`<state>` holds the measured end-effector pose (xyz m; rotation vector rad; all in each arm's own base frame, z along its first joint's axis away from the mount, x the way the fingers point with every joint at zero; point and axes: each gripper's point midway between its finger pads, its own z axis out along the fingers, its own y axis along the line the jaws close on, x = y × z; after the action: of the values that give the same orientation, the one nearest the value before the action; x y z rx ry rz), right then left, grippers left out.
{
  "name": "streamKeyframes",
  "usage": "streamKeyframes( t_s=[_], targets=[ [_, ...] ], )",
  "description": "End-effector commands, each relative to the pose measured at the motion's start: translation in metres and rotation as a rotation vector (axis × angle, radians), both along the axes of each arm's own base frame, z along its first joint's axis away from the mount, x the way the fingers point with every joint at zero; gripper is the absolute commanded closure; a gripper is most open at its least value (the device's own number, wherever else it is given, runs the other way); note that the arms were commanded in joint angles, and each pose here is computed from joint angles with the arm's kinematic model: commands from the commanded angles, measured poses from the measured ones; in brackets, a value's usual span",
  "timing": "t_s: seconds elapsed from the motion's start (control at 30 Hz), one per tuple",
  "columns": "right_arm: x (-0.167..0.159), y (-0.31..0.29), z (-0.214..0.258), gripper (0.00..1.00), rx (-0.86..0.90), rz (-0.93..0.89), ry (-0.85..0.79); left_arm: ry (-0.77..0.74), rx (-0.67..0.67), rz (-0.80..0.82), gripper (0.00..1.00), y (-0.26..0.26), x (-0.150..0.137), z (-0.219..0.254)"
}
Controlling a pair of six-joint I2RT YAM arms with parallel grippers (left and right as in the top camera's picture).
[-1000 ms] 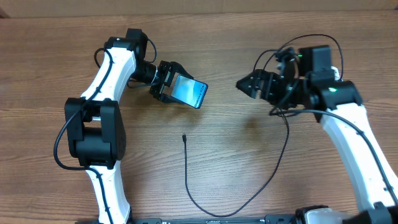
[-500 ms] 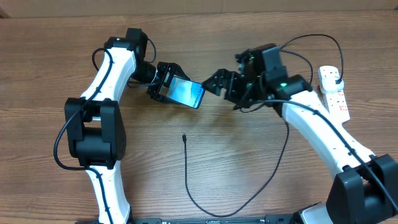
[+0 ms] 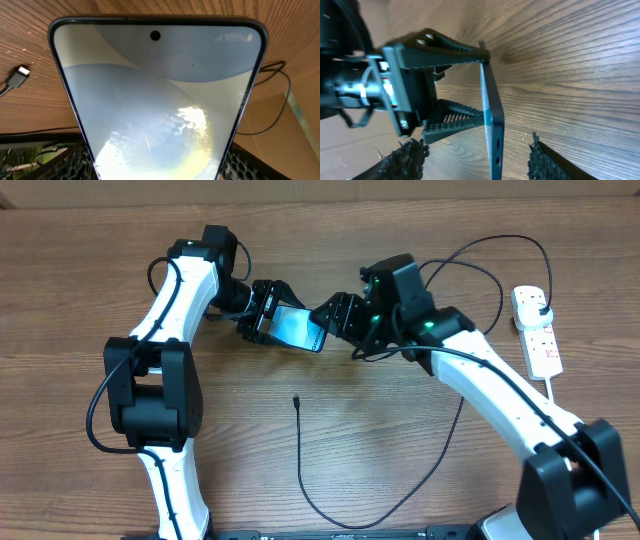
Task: Plug charger to phone and switch on socket
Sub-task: 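Move the right gripper toward the phone held by the left gripper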
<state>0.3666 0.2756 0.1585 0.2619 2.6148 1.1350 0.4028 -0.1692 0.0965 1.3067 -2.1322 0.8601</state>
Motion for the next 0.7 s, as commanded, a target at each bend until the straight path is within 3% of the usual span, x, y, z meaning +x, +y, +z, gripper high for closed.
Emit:
streamKeyframes(
  t_s=[0.0, 0.43, 0.67],
  targets=[
    [0.002, 0.015, -0.012, 0.35, -0.008, 0.008, 0.018, -0.008, -0.044, 0.005, 0.47, -0.008, 0.006, 0.011],
    [0.005, 0.037, -0.032, 0.6, -0.018, 0.031, -0.005, -0.015, -0.045, -0.003, 0.45, -0.009, 0.005, 0.011],
    [0.009, 0.036, -0.03, 0.66, -0.02, 0.016, -0.024, -0.015, -0.045, -0.003, 0.45, -0.009, 0.005, 0.011]
  ],
)
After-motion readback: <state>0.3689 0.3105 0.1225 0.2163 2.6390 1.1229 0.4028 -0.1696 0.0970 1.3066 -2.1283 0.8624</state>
